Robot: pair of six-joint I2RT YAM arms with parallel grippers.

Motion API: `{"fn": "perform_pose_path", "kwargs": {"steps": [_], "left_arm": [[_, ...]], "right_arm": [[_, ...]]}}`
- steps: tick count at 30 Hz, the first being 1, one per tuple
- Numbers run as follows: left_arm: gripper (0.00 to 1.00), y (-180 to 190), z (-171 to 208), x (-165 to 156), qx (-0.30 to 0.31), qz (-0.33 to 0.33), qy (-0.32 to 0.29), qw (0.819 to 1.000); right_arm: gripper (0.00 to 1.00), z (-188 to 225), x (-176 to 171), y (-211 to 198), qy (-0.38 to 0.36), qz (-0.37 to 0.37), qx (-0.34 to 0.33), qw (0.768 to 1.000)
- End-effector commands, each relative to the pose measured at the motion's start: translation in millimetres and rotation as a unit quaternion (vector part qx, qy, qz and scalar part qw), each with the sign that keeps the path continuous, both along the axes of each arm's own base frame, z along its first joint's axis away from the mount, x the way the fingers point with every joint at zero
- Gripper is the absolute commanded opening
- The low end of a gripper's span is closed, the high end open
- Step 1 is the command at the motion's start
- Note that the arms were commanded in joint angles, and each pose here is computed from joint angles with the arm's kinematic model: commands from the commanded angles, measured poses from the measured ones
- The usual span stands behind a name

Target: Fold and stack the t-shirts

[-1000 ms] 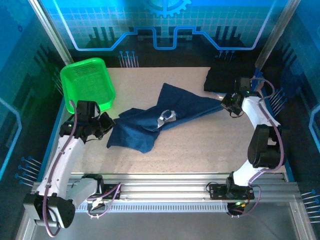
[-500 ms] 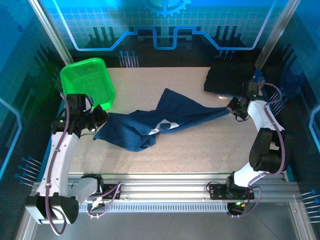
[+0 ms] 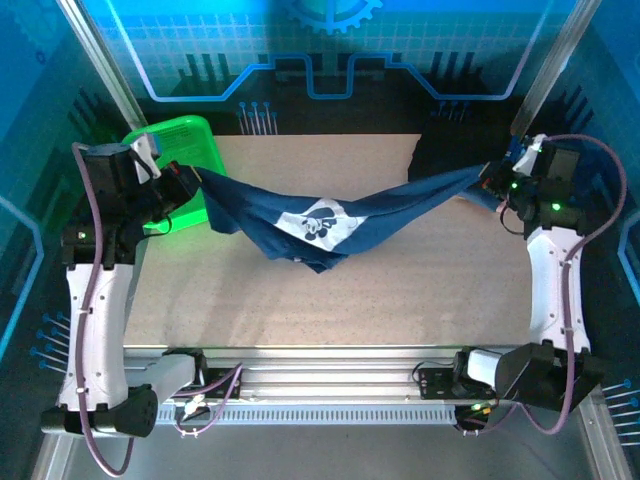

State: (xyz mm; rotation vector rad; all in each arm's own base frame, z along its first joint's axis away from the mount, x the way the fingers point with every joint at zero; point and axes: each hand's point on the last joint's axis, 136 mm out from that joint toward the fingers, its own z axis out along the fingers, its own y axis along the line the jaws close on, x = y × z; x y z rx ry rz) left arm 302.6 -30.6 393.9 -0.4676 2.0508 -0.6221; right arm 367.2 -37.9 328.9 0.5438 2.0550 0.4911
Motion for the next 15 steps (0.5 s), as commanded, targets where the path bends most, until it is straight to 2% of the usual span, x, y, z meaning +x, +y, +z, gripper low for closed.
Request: {"fn": "perform_pose_path", "kwargs": {"steps": [1,9,12,15], "left_arm": [[0.0,0,29,5,0.014,-0.011,-0.046,0.999],[0.0,-10,68,-3,-0.001,-0.035,-0.107,0.994],[0.0,-18,67,-5,-0.021,-0.051,-0.112,0.992],[0.0,-15,57,-6,-0.015,-0.042,-0.104,0.994]], "right_arm": [[0.0,50,-3,9,-0.058,0.028,0.005,0.998],[0.0,129,-30,25,-0.137,0.048,0.005,0.989],[0.0,149,-46,27,-0.15,0.042,0.0,0.988],[0.0,163,-58,29,-0.152,0.036,-0.004,0.988]]}}
